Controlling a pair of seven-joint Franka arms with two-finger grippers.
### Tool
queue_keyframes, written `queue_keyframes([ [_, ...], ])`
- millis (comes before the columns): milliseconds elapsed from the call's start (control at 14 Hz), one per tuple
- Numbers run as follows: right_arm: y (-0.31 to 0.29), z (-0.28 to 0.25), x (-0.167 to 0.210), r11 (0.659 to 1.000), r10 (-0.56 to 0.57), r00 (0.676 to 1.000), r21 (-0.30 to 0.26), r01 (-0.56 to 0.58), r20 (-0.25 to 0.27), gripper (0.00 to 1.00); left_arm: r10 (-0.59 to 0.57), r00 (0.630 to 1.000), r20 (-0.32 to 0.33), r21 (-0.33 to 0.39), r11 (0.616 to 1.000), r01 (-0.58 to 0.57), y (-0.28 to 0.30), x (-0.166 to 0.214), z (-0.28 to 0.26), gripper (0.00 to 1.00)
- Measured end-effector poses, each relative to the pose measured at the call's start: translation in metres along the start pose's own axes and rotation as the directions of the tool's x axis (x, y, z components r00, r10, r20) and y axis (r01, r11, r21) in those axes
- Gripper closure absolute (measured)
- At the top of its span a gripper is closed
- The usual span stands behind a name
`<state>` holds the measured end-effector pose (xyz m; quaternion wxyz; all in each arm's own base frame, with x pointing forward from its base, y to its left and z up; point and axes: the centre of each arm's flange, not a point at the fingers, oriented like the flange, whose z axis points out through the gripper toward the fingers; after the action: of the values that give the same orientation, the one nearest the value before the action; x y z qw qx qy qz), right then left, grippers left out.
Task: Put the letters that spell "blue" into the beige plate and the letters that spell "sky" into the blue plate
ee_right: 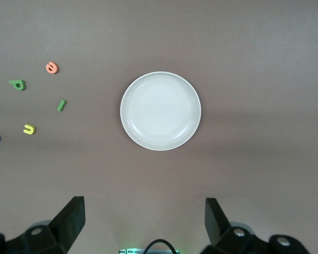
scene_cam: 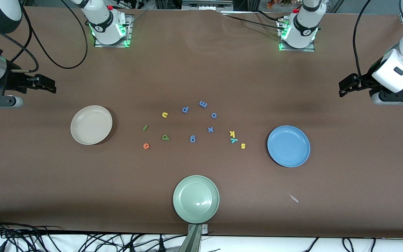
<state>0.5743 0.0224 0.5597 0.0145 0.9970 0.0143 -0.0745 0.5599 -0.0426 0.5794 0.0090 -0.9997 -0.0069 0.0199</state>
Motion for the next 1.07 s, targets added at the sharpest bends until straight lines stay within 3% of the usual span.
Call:
queue_keyframes([
  [643, 0.000, -0.001, 0.000, 1.000, 0.000, 1.000, 0.000, 0.000, -0.001, 0.00, 0.009, 1.000, 0.000, -0.003, 1.000, -0.009, 0.006, -0.001, 0.000, 0.00],
  [1071, 0.000, -0.001, 0.000, 1.000, 0.000, 1.000, 0.000, 0.000, -0.002, 0.00, 0.066, 0.998, 0.010, -0.008, 0.998, -0.066, 0.039, -0.003, 0.004, 0.00],
])
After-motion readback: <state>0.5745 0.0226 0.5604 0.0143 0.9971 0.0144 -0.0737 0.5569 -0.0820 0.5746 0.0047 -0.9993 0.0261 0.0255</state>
